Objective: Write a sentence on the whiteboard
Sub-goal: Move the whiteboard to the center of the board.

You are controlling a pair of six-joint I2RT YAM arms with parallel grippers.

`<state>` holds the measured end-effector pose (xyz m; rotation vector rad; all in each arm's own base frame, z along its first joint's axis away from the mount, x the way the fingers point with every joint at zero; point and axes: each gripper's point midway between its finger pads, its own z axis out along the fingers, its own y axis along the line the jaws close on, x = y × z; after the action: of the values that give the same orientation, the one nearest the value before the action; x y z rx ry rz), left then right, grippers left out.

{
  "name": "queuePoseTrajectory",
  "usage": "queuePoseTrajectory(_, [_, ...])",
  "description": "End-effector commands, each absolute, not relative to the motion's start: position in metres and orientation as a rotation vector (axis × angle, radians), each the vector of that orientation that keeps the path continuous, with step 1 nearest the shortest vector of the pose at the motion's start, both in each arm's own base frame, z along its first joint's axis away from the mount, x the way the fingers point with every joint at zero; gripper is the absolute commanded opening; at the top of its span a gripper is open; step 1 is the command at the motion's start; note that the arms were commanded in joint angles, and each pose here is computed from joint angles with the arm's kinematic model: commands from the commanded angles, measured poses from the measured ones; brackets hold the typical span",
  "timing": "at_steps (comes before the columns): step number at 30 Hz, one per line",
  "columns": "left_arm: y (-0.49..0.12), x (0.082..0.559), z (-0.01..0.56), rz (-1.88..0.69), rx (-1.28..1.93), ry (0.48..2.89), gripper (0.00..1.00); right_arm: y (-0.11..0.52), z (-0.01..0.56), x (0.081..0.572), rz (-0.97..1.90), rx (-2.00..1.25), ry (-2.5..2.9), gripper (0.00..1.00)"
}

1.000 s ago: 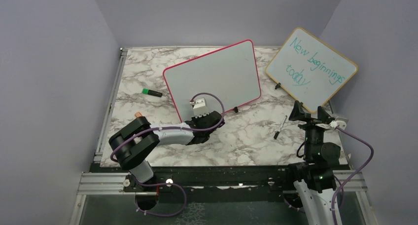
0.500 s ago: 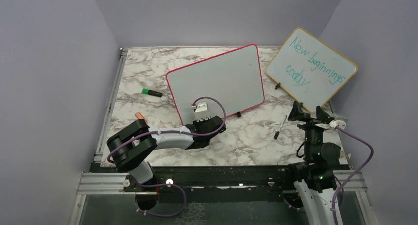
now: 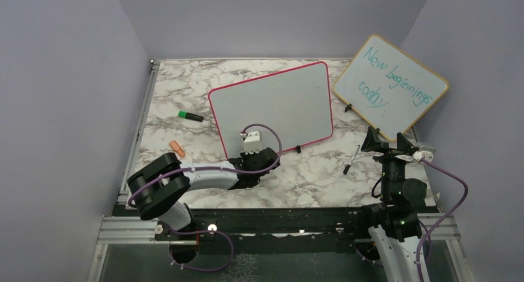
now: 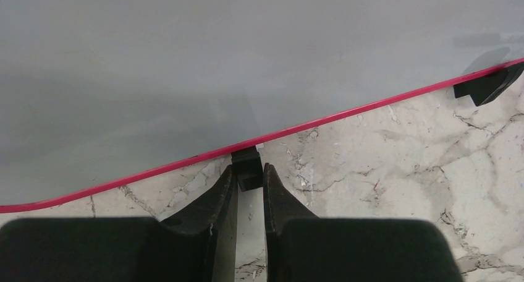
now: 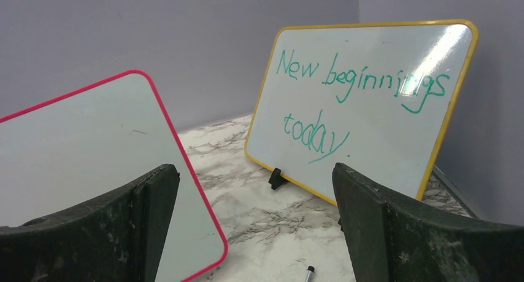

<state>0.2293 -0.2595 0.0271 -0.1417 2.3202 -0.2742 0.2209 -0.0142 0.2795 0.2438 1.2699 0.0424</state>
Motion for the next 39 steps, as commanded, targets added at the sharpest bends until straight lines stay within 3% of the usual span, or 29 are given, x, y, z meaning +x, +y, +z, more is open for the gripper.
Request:
queuePoseTrajectory(1, [-0.282,0.227,0.025,-0.328,-0.026,2.332,0.00,-0.011,0.286,0.219,0.061,0.231,1.246,1.00])
queuePoseTrajectory(11, [-0.287,0.227,0.036,-0.350,0.003,2.330,0.03,-0.011,0.283,0.222,0.053,0.228,1.265,1.00])
queuePoseTrajectory(26, [-0.276,0.214,0.107,-0.470,0.016,2.284,0.60,-0.009,0.275,0.232,0.045,0.239,1.382,1.00])
queuePoseTrajectory(33, [-0.259,0.218,0.159,-0.470,0.105,2.176,0.96,-0.002,0.267,0.246,0.078,0.297,1.570,1.00])
queuePoseTrajectory(39, [-0.240,0.233,0.194,-0.348,0.252,2.085,0.99,0.002,0.245,0.260,0.059,0.388,1.851,1.00])
